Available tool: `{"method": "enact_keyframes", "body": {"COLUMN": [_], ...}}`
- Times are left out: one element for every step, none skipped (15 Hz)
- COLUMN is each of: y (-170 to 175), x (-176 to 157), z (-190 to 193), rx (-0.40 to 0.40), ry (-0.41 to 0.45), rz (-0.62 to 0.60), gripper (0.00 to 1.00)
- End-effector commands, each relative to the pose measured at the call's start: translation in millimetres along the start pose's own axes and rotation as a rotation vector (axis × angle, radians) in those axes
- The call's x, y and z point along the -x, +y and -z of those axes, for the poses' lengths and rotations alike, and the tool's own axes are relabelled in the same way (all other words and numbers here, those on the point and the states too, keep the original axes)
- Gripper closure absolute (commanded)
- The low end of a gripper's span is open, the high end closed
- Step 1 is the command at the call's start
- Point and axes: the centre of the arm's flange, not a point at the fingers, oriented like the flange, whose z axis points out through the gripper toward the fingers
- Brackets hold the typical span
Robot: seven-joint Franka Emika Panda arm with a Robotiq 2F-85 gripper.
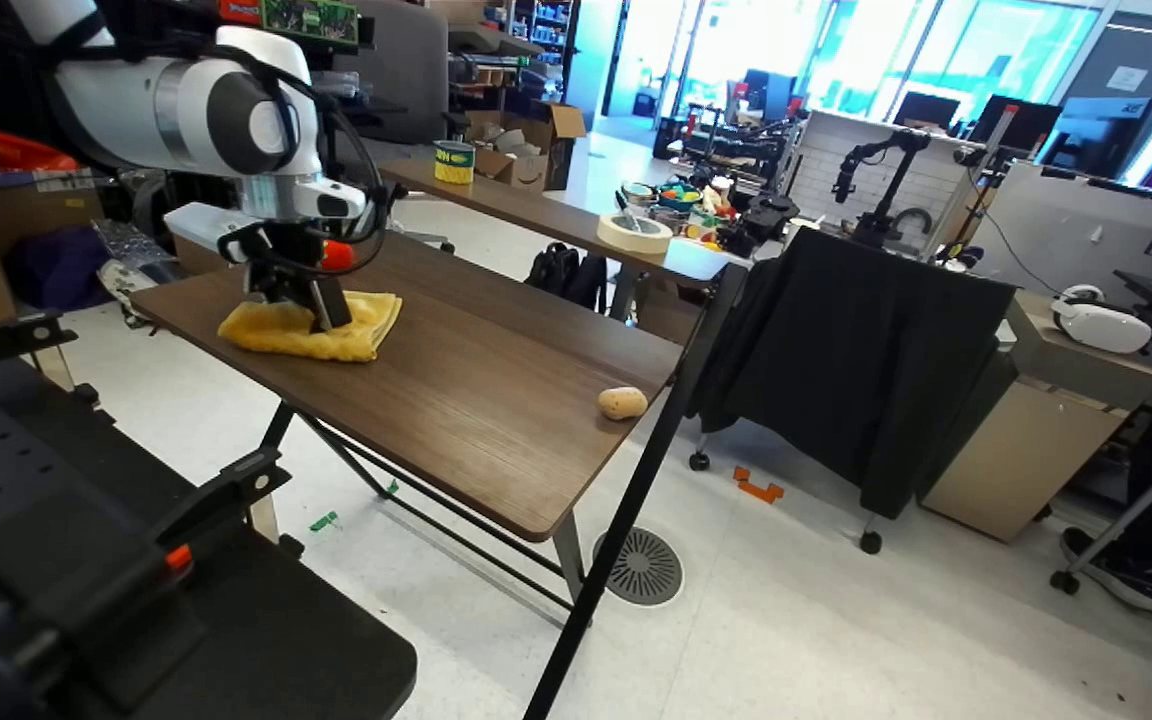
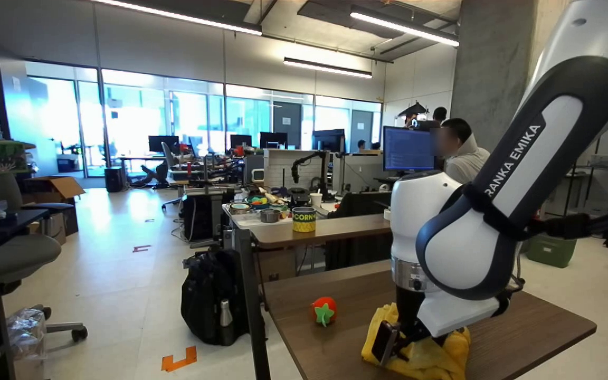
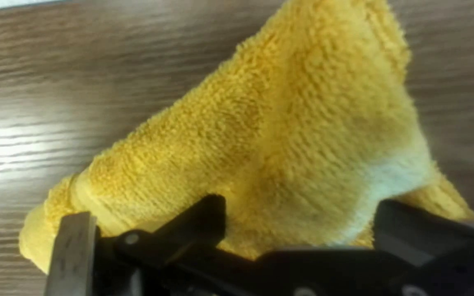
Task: Wipe the table with the orange towel
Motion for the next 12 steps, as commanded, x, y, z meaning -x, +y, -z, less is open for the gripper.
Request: {"method": "enact_keyframes", "body": {"y": [-8,-1,18,34,64,85,108,133,159,183,207,229], "x": [34,27,12,2,-9,-17,-24,-30,-33,-32,-32,-32], "z": [-25,-31,-37,-38,-38,-38,-41,-45,-53,-60,-66,-71], "rx": [0.017,0.051,0.094,0.115,0.122,0.135,0.164,0.191,0.219,0.242,0.272,0.296], "ry": [-0.053,-0.036,0.007,0.032,0.040,0.031,0.050,0.024,0.020,0.003,0.005,0.005], "rz": [0.118,0.084,0.021,-0.039,-0.096,-0.151,-0.196,-0.246,-0.292,-0.333,-0.375,-0.416], "gripper": [0.00,0.00,0.00,0.00,0.00,0.00,0.00,0.00,0.00,0.00,0.00,0.00]}}
